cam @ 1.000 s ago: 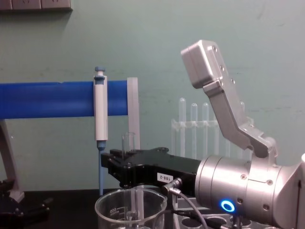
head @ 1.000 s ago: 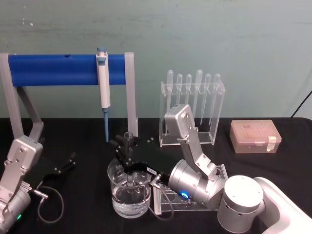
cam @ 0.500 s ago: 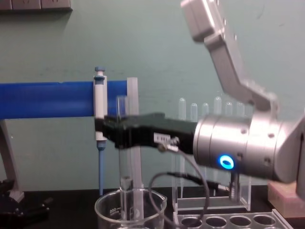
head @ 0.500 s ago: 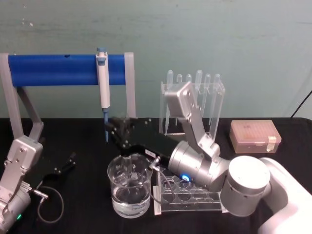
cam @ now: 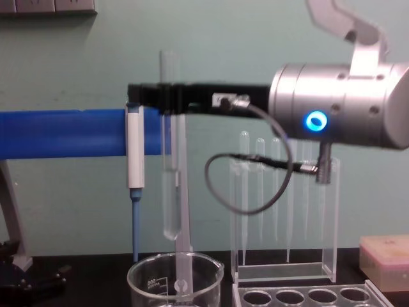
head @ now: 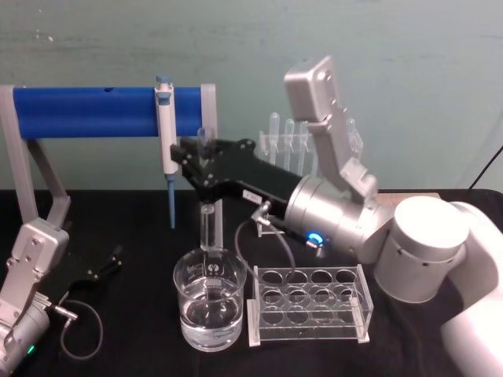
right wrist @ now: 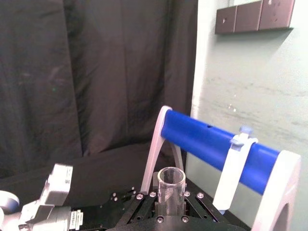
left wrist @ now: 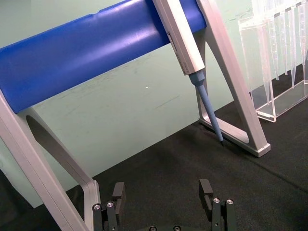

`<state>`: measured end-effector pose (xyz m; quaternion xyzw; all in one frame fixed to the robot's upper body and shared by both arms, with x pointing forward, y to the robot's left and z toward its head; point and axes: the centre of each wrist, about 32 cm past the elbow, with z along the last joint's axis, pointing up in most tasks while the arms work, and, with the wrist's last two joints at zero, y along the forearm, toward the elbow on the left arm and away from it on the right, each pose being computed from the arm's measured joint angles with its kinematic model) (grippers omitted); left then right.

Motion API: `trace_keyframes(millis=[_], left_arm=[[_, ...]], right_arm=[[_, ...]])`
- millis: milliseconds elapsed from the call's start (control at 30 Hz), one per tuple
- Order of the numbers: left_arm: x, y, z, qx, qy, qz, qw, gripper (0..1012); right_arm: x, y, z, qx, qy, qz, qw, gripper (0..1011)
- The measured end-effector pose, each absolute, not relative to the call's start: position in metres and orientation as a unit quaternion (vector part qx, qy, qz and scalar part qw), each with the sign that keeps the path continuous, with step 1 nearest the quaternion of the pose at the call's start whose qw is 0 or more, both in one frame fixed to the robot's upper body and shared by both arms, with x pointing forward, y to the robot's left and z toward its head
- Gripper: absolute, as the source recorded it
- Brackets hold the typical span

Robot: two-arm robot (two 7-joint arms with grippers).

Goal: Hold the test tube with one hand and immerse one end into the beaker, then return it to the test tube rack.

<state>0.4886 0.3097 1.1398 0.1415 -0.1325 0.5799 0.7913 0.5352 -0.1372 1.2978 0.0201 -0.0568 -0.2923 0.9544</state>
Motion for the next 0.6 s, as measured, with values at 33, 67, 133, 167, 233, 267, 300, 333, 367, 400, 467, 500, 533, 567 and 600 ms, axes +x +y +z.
trace_keyframes(millis=[33, 67, 133, 167, 233, 267, 300, 333, 367, 400, 467, 500, 533, 567, 600], left_arm=[[0.489, 0.310, 1.140, 0.141, -0.132, 0.580, 0.791, 1000], [0.489, 0.310, 1.140, 0.141, -0.132, 0.580, 0.791, 1000], [0.489, 0.310, 1.140, 0.141, -0.132, 0.580, 0.791, 1000], [0.489, 0.310, 1.140, 0.142, -0.132, 0.580, 0.791, 1000], [0.489, 0.310, 1.140, 0.141, -0.132, 0.580, 0.791, 1000], [0.489, 0.310, 1.140, 0.141, -0.132, 0.580, 0.791, 1000], [0.489, 0.310, 1.140, 0.141, -0.132, 0.580, 0.791, 1000], [0.489, 0.310, 1.140, 0.141, -0.132, 0.580, 0.791, 1000], [0.489, 0.310, 1.140, 0.141, -0.132, 0.580, 0.791, 1000], [0.489, 0.310, 1.140, 0.141, -0.132, 0.580, 0.791, 1000], [0.489, 0.310, 1.140, 0.141, -0.132, 0.580, 0.791, 1000], [0.489, 0.310, 1.140, 0.141, -0.132, 0.580, 0.791, 1000], [0.489, 0.310, 1.140, 0.141, -0.132, 0.580, 0.791, 1000], [0.489, 0.310, 1.140, 0.141, -0.132, 0.580, 0.791, 1000], [0.489, 0.310, 1.140, 0.141, -0.132, 0.580, 0.791, 1000]], right_arm=[[0.535, -0.139, 1.301, 0.022, -0.057, -0.293, 0.954, 151], [0.534, -0.141, 1.303, 0.023, -0.057, -0.293, 0.954, 151], [0.533, -0.149, 1.310, 0.027, -0.060, -0.296, 0.953, 151], [0.532, -0.152, 1.312, 0.028, -0.062, -0.298, 0.952, 151], [0.529, -0.162, 1.318, 0.029, -0.065, -0.306, 0.949, 151], [0.527, -0.166, 1.319, 0.030, -0.066, -0.309, 0.948, 151], [0.526, -0.170, 1.320, 0.029, -0.067, -0.313, 0.947, 150], [0.525, -0.173, 1.320, 0.029, -0.067, -0.316, 0.946, 151], [0.522, -0.183, 1.321, 0.027, -0.067, -0.324, 0.943, 151], [0.520, -0.187, 1.321, 0.026, -0.068, -0.328, 0.942, 150], [0.515, -0.199, 1.318, 0.022, -0.065, -0.340, 0.938, 151], [0.514, -0.203, 1.317, 0.020, -0.064, -0.345, 0.936, 151], [0.512, -0.207, 1.315, 0.018, -0.062, -0.349, 0.935, 151], [0.509, -0.213, 1.311, 0.015, -0.060, -0.357, 0.932, 151], [0.507, -0.216, 1.309, 0.013, -0.059, -0.361, 0.931, 151]])
